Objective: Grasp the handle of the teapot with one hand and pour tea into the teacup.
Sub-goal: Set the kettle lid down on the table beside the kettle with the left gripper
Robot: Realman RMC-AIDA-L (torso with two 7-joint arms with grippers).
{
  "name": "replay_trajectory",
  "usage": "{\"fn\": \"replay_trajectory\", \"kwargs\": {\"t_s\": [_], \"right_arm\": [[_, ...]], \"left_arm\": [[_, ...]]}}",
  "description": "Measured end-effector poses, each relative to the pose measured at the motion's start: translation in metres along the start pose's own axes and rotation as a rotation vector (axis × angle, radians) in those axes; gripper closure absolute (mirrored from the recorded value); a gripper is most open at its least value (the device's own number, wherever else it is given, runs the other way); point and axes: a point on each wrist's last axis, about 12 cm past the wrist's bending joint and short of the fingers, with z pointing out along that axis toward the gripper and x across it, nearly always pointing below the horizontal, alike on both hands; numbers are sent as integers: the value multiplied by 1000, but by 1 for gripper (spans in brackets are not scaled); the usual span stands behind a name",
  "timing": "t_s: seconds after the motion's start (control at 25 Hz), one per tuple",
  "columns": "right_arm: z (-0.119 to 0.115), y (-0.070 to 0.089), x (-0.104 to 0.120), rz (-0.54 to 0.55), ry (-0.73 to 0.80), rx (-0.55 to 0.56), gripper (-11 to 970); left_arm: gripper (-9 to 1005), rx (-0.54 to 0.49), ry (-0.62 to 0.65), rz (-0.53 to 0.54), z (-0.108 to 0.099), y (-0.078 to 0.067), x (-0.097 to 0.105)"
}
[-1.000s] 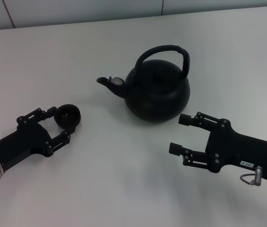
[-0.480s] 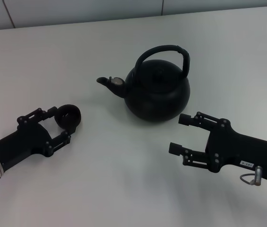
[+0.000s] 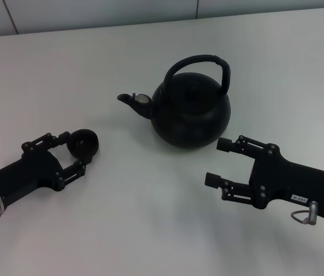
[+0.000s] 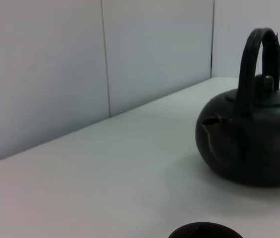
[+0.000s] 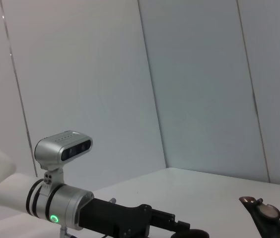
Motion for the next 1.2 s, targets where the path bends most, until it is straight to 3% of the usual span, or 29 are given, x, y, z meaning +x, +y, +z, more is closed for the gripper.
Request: {"fn": "replay_trajectory", "kwargs": {"t_s": [0.2, 0.44, 0.76, 1.2], "right_arm": [[0, 0, 0, 0, 0, 0, 174], [0, 0, 1, 1, 6, 7, 175], [0, 0, 1, 1, 9, 6, 176], [-1, -1, 1, -1, 9, 7, 175]], "left_arm": [[335, 6, 15, -7, 2, 0, 0], [218, 10, 12, -8, 2, -1, 0], [153, 6, 16, -10, 1, -1, 1], [149, 28, -36, 0, -6, -1, -4]]}}
